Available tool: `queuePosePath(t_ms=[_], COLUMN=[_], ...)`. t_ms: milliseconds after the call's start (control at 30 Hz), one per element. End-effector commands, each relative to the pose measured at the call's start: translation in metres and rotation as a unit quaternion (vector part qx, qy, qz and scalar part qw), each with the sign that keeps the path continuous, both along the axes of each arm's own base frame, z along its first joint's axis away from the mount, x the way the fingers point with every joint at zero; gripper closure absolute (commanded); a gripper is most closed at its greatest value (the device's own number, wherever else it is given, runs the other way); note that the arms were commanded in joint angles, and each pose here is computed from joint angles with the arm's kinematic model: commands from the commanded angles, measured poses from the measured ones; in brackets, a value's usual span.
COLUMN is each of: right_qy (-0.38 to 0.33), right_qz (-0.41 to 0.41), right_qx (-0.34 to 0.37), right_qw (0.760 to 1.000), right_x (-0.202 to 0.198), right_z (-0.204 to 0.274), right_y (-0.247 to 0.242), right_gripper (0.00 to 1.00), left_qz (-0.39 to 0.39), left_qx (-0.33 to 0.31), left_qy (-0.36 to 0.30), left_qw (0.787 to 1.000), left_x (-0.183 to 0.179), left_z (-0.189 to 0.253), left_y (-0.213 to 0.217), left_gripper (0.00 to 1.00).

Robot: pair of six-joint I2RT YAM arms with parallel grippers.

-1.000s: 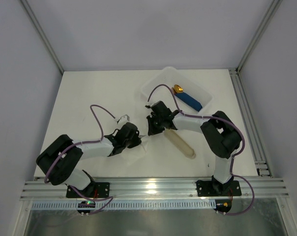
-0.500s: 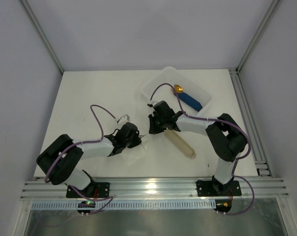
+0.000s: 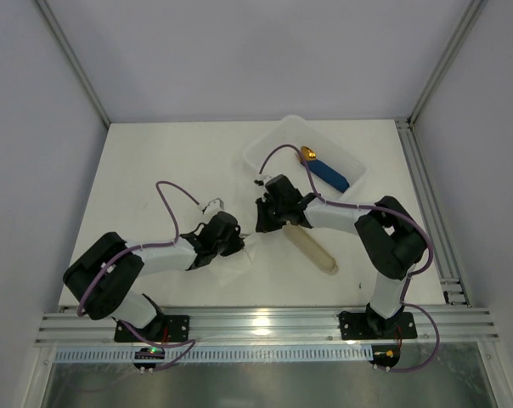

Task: Place the utensils on the paper napkin and roll it up
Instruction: Roll the napkin at the center of the board.

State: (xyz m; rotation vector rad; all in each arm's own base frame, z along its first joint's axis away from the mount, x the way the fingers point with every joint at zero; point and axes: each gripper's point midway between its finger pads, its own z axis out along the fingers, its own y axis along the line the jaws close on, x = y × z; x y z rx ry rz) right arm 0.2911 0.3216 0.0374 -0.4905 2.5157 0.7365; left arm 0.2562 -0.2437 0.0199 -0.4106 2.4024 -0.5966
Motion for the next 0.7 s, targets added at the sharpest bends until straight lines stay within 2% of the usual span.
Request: queuePosePath(t_ms=[0,667], right_qy=[-0.009,0.017], right_qz=[0.001,-0.013], right_qx=[0.018,-0.019], right_qw=[1.0,1.0], right_x=[0.005,-0.001], right_z=[0.003,-0.031], right_y=[0.007,0.0], right_gripper=[0.96,0.96], left_qz=[0.002,-0.007], left_qx=[0.011,0.0], left_qy=[-0.002,-0.012], left_qw=[1.0,1.0], left_x=[0.004,0.006], left_z=[-0.003,0.012], left_y=[0.002,-0.003], left_gripper=[1.0,1.0])
